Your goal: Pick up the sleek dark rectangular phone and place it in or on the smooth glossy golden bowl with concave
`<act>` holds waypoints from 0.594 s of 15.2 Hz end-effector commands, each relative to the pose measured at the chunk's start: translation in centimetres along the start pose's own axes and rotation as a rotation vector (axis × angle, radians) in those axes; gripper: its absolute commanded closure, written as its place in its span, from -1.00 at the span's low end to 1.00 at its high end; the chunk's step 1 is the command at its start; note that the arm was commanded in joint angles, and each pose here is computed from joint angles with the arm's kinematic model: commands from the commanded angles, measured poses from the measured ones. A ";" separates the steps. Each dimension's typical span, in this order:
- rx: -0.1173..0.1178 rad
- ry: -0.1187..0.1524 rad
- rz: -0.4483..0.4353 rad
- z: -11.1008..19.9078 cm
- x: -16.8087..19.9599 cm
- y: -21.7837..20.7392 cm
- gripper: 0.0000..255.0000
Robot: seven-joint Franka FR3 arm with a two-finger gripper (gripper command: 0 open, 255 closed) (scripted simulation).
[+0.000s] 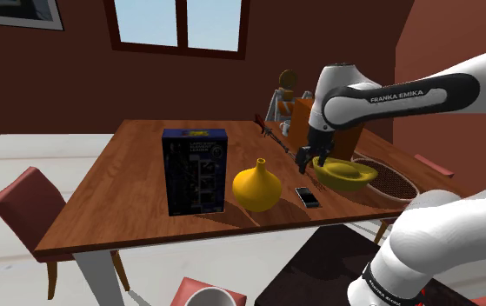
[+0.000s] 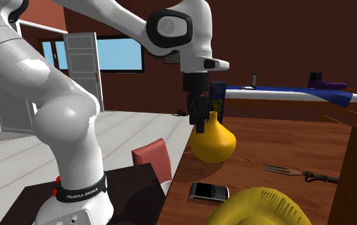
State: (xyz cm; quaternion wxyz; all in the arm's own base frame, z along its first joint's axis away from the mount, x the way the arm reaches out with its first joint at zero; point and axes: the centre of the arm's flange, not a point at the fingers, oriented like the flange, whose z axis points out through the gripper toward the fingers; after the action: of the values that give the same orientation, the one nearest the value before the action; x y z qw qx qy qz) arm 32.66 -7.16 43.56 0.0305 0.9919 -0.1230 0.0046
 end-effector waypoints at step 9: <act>-0.002 -0.001 0.176 12.4 1.6 4.8 -1.00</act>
State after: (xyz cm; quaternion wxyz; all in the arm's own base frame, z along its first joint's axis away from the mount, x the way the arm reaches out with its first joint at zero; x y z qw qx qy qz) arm 33.05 -12.62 32.71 0.0310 0.9792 -0.2004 0.0050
